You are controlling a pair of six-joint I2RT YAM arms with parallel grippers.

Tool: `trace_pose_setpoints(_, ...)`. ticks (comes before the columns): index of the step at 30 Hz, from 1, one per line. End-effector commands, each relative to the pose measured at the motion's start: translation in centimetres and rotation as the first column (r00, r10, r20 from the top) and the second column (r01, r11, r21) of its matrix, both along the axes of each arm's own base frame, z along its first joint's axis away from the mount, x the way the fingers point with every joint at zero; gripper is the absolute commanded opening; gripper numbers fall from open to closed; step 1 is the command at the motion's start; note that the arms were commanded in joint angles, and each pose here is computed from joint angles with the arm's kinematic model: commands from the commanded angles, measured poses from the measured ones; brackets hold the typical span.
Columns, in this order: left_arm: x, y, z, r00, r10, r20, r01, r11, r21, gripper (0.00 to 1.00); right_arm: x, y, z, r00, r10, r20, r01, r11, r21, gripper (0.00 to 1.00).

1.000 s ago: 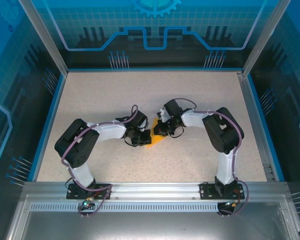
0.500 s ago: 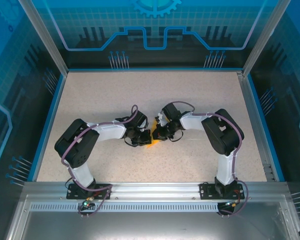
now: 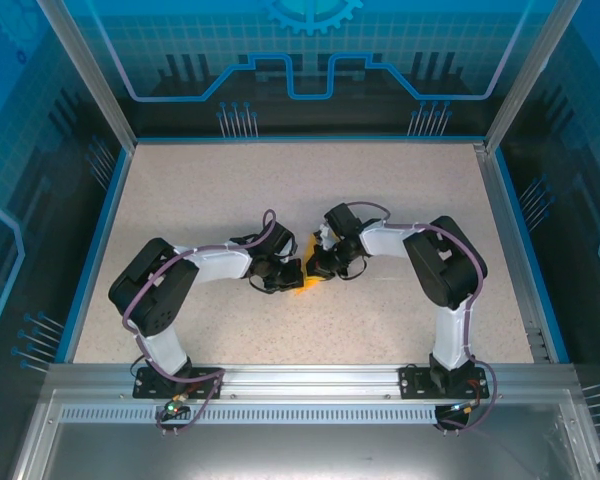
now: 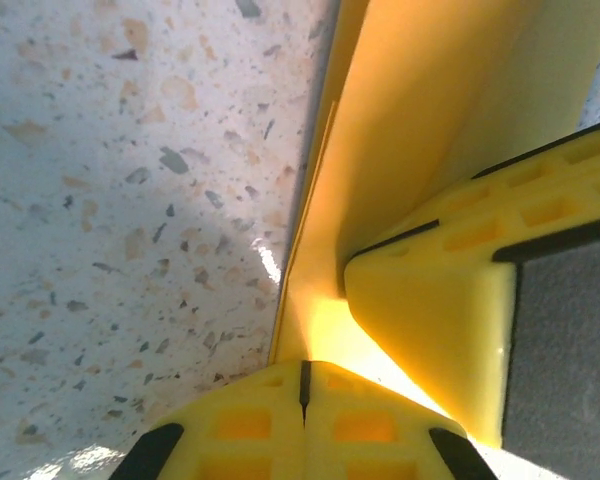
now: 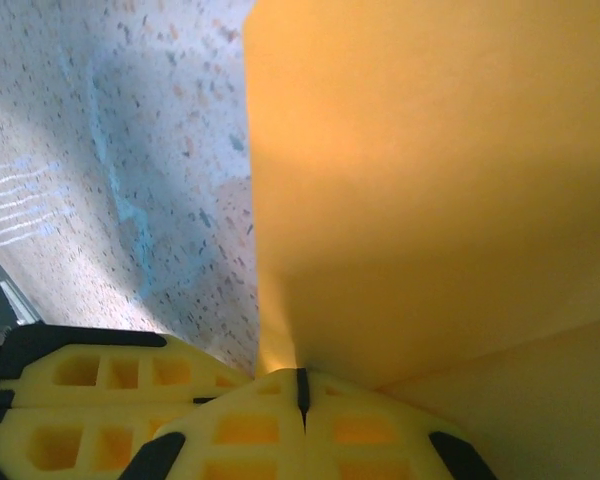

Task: Fold a paper plane with a square sheet of paper (pick it up from the middle)
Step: Fourth fold the wing at the center of the table.

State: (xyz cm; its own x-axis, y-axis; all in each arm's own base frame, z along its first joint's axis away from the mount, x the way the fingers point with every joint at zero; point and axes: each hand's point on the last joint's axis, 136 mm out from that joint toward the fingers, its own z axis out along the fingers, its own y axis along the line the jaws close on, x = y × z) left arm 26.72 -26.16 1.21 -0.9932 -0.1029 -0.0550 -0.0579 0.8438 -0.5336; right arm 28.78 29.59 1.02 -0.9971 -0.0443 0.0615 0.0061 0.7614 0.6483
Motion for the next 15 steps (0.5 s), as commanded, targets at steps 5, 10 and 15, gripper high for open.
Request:
trace_pose_setpoints(5, -5.3, 4.1, -4.5, 0.979, 0.031, -0.201, 0.005, 0.984, 0.177, 0.0, 5.5, -6.8, -3.4, 0.976, -0.211, 0.054, 0.217, 0.964, -0.155, 0.03)
trace_pose_setpoints(10, -5.5, 4.2, -4.5, 0.978, 0.032, -0.207, 0.006, 0.984, 0.177, 0.0, 7.9, -7.8, -2.7, 0.967, -0.233, 0.101, 0.244, 0.963, -0.118, 0.03)
trace_pose_setpoints(15, -5.5, 4.1, -4.4, 0.978, 0.026, -0.209, 0.011, 0.985, 0.174, 0.0, 10.4, -8.9, -1.4, 0.953, -0.261, 0.152, 0.276, 0.957, -0.085, 0.03)
